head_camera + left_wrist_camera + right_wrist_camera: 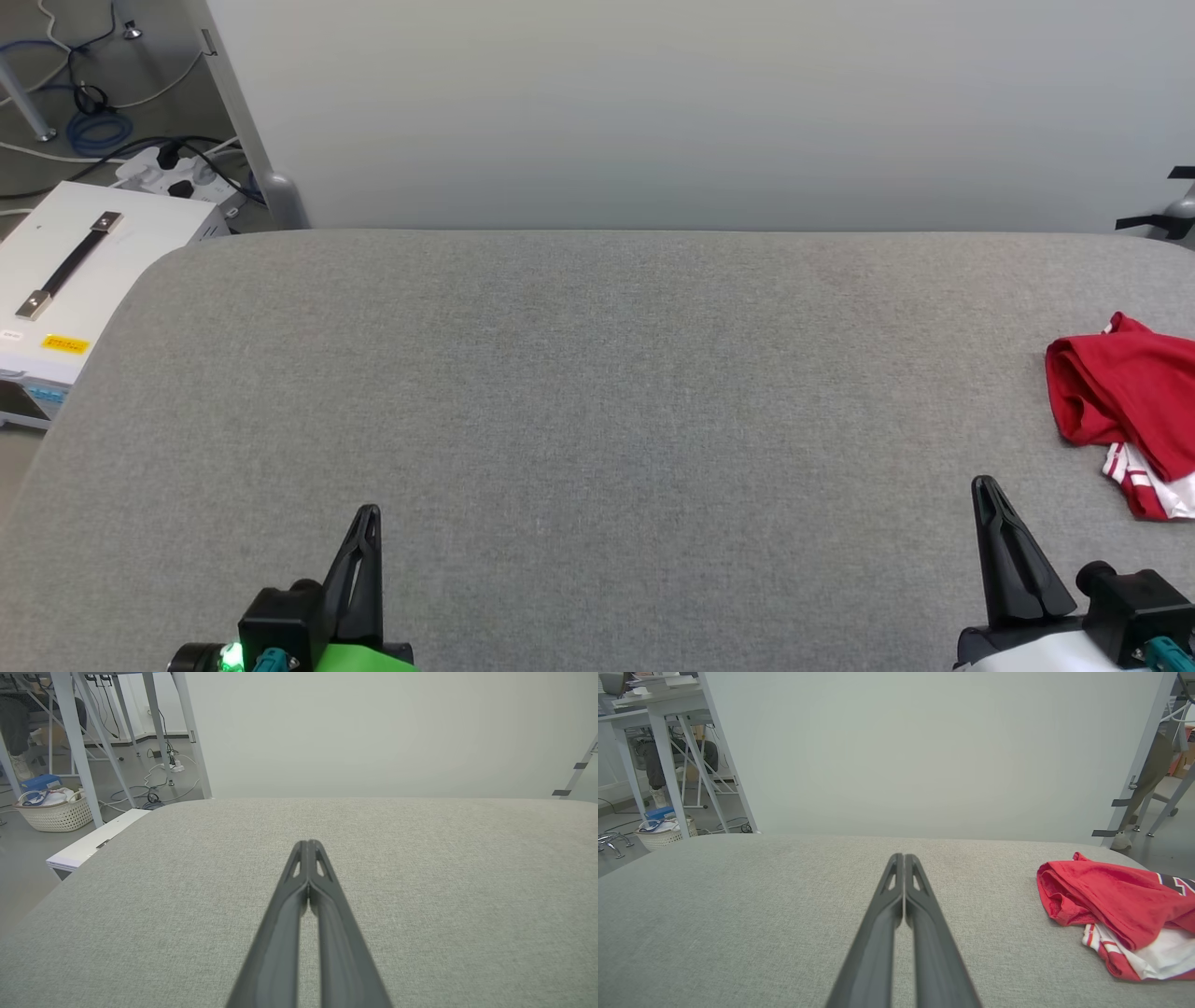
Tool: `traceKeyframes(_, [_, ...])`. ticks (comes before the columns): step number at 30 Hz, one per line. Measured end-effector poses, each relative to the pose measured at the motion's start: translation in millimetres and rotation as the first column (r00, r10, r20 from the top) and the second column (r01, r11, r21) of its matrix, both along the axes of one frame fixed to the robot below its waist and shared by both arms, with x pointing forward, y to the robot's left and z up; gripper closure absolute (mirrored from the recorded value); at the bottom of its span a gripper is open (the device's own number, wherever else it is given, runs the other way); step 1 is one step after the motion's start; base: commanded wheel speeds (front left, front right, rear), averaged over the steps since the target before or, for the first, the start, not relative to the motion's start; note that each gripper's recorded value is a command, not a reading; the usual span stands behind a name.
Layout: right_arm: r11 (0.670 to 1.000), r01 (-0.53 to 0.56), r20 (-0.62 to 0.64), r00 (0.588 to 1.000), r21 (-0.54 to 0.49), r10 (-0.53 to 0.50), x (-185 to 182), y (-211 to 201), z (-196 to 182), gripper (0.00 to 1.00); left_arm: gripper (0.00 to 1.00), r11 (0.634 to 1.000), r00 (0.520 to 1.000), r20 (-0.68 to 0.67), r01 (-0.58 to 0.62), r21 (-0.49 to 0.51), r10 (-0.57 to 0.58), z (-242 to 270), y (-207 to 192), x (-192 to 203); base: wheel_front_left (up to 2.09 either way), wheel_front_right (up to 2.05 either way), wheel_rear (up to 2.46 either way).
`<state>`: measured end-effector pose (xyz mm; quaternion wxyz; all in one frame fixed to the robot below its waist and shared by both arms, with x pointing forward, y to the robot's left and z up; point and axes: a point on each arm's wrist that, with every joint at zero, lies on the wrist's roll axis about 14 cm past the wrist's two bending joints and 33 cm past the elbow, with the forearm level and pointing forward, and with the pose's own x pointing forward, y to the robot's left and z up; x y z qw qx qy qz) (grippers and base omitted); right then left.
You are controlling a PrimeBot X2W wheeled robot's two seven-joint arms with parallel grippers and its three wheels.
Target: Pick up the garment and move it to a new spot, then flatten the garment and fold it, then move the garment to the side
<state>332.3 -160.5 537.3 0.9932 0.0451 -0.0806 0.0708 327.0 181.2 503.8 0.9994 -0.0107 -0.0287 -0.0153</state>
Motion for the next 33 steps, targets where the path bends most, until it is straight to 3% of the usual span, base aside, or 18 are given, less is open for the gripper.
traceKeyframes(33, [0.999,-0.001,-0.055,0.999,-0.049,-0.002,10.3,0.8,-6.2,1.0,1.0,1.0,0.999,-0.033,-0.008,0.023,0.008,2.1,-0.6,11.5,0.0,0.0,0.0])
